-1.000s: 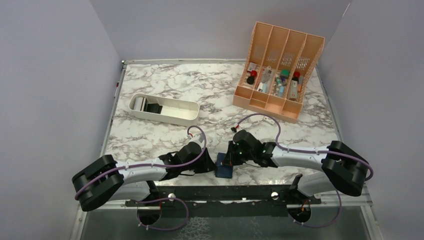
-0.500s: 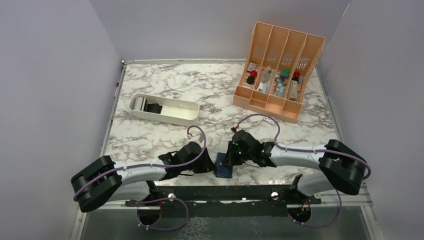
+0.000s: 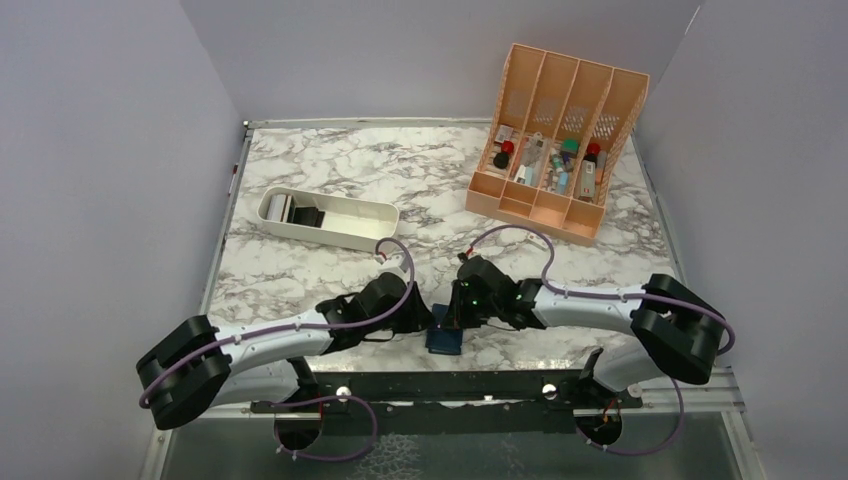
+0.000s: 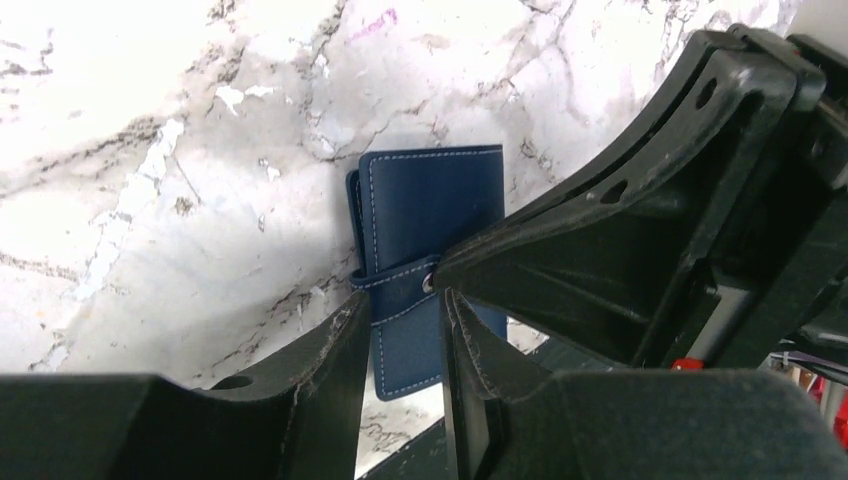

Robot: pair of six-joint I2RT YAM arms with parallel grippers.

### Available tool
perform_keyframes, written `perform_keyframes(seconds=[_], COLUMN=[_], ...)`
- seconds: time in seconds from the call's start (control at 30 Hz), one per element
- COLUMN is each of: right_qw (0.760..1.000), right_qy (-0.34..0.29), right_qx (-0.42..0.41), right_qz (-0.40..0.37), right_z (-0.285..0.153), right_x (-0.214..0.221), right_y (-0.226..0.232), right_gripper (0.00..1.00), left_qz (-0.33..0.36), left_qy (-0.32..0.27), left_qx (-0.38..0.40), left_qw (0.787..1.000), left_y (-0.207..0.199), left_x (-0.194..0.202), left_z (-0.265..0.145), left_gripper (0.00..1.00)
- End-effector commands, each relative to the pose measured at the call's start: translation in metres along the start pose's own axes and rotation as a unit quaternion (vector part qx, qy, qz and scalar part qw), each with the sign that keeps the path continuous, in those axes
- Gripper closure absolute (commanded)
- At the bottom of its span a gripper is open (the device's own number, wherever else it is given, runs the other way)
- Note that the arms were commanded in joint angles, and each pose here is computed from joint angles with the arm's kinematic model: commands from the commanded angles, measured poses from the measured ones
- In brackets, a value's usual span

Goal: Put the credit cards into the card holder
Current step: Close the card holder at the center of the board.

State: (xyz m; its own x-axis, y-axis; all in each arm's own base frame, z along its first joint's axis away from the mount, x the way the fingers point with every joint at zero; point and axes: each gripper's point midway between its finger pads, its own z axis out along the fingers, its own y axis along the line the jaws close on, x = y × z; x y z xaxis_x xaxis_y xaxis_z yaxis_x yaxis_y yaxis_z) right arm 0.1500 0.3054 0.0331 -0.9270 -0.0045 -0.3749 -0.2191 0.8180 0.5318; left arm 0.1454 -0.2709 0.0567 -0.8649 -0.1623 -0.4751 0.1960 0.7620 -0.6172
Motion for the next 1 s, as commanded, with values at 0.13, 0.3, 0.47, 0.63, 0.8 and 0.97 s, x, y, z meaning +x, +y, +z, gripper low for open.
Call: perform_keyframes(seconds=[0.13,0.3,0.47,0.63,0.8,0.97], right_qw=[0.988,0.982,0.975,0.969,0.975,0.985], right_qy=[0.063,0.086,0.112,0.132,0.112,0.078], right_qx=[0.144,0.170,0.191,0.208,0.194,0.153], right_qz=[-0.004,0.000,0.001,0.005,0.008,-0.001], right_z=[-0.002,-0.001,0.003,0.008,0.005,-0.007], right_x=[0.029,0.035,0.041,0.048,0.041,0.019], right_y=[-0.060,-0.069,-0.075,-0.082,-0.076,-0.050], right_gripper=[0.99,0.99,0.99,0.99,0.99,0.80], left_qz=[0.025,0.025,0.025,0.026,0.025,0.028], left_qy=[-0.003,0.006,0.010,0.012,0.011,0.000], left_qx=[-0.012,-0.007,0.000,0.005,0.005,0.001], left_qw=[1.000,1.000,1.000,1.000,1.000,1.000], left_y=[-0.002,0.001,0.002,0.002,0.004,0.001], left_x=[-0.014,-0.007,-0.004,-0.003,-0.002,-0.010], left_z=[0.016,0.020,0.021,0.020,0.016,0.009], left_gripper=[0.68,0.69,0.69,0.69,0.69,0.67])
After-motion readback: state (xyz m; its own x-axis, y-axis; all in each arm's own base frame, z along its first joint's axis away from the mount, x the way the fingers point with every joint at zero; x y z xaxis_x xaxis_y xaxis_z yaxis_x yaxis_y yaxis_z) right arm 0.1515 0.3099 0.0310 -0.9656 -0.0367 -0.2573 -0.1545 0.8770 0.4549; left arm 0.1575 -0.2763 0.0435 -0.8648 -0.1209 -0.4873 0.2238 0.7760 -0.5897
